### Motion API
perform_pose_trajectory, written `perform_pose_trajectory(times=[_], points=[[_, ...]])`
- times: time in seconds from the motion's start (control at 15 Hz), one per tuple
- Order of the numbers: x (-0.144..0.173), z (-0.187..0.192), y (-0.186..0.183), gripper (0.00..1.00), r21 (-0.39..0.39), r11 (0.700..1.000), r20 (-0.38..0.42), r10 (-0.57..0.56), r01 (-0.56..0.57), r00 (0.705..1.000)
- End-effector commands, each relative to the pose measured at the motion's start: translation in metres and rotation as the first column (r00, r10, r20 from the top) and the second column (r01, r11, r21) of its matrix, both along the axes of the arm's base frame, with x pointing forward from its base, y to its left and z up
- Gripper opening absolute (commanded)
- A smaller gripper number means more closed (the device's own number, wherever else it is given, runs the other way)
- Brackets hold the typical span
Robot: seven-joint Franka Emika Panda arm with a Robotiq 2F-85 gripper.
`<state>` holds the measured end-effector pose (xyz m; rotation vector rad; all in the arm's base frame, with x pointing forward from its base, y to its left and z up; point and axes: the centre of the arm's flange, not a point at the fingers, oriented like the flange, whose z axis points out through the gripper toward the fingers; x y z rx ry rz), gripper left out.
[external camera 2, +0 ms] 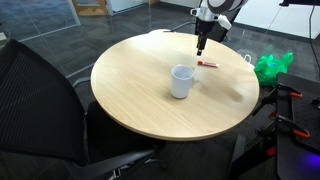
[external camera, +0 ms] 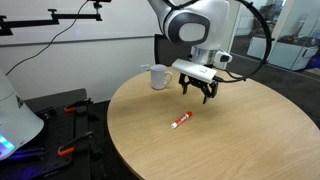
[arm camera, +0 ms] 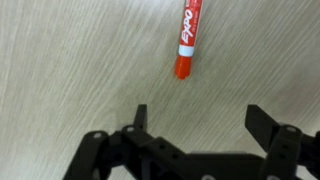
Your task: Put the marker in the mug and then remove it and put it on the table
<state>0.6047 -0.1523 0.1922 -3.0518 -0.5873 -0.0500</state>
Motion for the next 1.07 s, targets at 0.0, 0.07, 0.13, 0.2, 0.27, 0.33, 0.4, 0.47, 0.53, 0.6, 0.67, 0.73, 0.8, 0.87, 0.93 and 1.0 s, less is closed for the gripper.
perform_pose_trajectory(times=[0.0,0.07,0.13,0.2,0.27,0.33,0.4,0.47,0.53,0.6,0.67,0.73,0.8,0.87,0.93,1.0], points=[[-0.031,0.038,0.026,1.0,-0.064,0.998,0.067,-0.009,0.014,0.998],[-0.036,0.044,0.032,1.0,-0.079,0.997,0.087,-0.009,0.016,0.996],[-0.041,0.052,0.037,1.0,-0.092,0.996,0.103,-0.005,0.015,0.995],[-0.046,0.056,0.041,1.0,-0.099,0.995,0.12,-0.011,0.023,0.993],[-0.051,0.062,0.045,1.0,-0.106,0.994,0.136,-0.012,0.026,0.991],[-0.055,0.066,0.048,1.0,-0.111,0.993,0.146,-0.016,0.033,0.989],[-0.061,0.069,0.052,1.0,-0.116,0.992,0.155,-0.02,0.039,0.988],[-0.035,0.053,0.04,1.0,-0.095,0.995,0.128,-0.002,0.015,0.992],[-0.04,0.057,0.043,1.0,-0.097,0.995,0.135,-0.007,0.021,0.991],[-0.044,0.059,0.045,1.0,-0.098,0.995,0.137,-0.006,0.019,0.991],[-0.047,0.061,0.046,1.0,-0.098,0.995,0.137,-0.005,0.019,0.991],[-0.048,0.061,0.046,1.0,-0.098,0.995,0.137,-0.006,0.019,0.991],[-0.048,0.061,0.045,1.0,-0.098,0.995,0.137,-0.006,0.02,0.991],[-0.048,0.061,0.045,1.0,-0.098,0.995,0.137,-0.006,0.02,0.991],[-0.048,0.061,0.045,1.0,-0.098,0.995,0.137,-0.006,0.02,0.991],[-0.048,0.061,0.045,1.0,-0.098,0.995,0.137,-0.006,0.02,0.991]])
